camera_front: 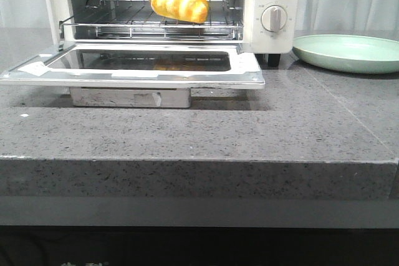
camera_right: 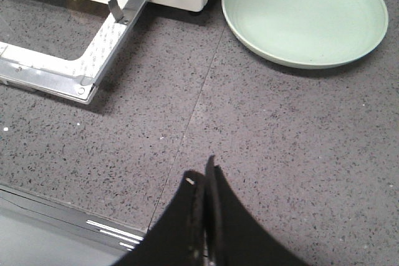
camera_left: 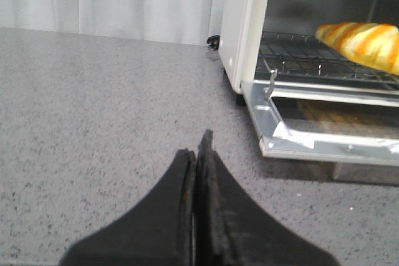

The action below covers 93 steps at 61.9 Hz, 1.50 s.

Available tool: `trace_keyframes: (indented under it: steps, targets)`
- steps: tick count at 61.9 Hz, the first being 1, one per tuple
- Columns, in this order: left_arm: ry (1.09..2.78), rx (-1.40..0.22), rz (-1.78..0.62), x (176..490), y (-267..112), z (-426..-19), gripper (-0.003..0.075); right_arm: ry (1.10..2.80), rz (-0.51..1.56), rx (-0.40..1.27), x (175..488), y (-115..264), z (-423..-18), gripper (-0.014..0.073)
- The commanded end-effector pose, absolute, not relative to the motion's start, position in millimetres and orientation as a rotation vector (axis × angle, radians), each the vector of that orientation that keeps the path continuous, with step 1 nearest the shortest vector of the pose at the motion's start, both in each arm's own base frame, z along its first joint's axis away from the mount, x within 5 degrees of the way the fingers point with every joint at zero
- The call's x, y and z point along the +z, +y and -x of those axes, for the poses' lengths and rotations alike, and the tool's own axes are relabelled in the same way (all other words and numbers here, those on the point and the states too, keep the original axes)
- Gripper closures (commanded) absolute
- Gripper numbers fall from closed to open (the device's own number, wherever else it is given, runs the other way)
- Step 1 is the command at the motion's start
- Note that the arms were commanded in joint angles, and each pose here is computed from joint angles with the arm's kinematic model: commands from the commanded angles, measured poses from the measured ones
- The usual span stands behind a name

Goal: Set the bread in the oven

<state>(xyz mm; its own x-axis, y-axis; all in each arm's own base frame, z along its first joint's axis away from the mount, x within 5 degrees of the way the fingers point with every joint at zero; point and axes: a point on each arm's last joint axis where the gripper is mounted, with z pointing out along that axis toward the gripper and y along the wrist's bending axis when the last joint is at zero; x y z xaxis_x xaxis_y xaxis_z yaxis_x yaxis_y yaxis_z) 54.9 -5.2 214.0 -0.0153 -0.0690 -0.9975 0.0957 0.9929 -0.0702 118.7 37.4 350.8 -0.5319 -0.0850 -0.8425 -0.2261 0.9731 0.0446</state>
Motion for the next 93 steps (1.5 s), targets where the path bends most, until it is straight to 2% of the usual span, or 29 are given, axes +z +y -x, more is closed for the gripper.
trace_keyframes:
  steps: [1,5,14,93]
  targets:
    - [1.442,-0.153,-0.004,220,-5,-54,0.0738,2.039,0.214,0.194,365,37,-120,0.0713]
    - [1.401,-0.153,-0.003,211,-5,-54,0.0738,2.039,0.214,0.194,365,37,-120,0.0713]
    - [1.440,-0.143,0.004,208,-5,-55,0.0738,2.039,0.214,0.194,365,38,-121,0.0713]
    - [1.420,-0.140,0.029,210,-3,-54,0.0738,2.037,0.214,0.195,364,37,-120,0.0713]
